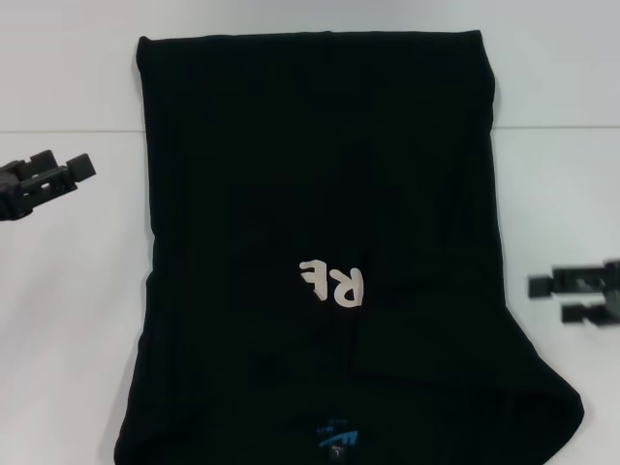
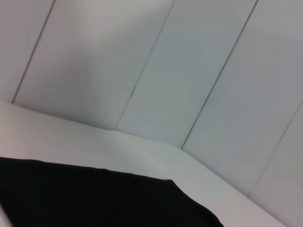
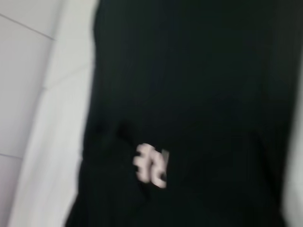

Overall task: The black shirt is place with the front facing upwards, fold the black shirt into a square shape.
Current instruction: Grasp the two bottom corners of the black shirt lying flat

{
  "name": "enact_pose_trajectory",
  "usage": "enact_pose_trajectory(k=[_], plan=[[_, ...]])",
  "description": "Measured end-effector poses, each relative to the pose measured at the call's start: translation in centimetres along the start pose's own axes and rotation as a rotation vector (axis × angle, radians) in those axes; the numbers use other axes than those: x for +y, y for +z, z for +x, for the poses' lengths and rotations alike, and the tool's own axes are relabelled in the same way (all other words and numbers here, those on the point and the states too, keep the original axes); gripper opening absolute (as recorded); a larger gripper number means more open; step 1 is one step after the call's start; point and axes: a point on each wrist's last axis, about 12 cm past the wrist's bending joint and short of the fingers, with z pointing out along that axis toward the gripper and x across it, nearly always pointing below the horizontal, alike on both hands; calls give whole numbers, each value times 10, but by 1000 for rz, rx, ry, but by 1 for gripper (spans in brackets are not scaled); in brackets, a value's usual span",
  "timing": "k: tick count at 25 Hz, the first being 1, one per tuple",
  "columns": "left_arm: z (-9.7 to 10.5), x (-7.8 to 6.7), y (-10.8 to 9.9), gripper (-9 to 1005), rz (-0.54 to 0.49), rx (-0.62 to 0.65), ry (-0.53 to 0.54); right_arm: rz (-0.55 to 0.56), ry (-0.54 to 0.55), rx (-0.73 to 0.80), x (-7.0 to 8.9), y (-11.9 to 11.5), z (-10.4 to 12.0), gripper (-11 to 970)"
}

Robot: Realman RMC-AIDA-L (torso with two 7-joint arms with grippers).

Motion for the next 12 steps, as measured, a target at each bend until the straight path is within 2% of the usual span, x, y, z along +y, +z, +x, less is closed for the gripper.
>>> enact_pose_trajectory(k=[6,12], plan=[[-6,-2,11,860,21,19,7,84,52,81,-17,0,20,883],[-7,-3,13,860,29,18,13,117,55,118,-21,8,28,852]])
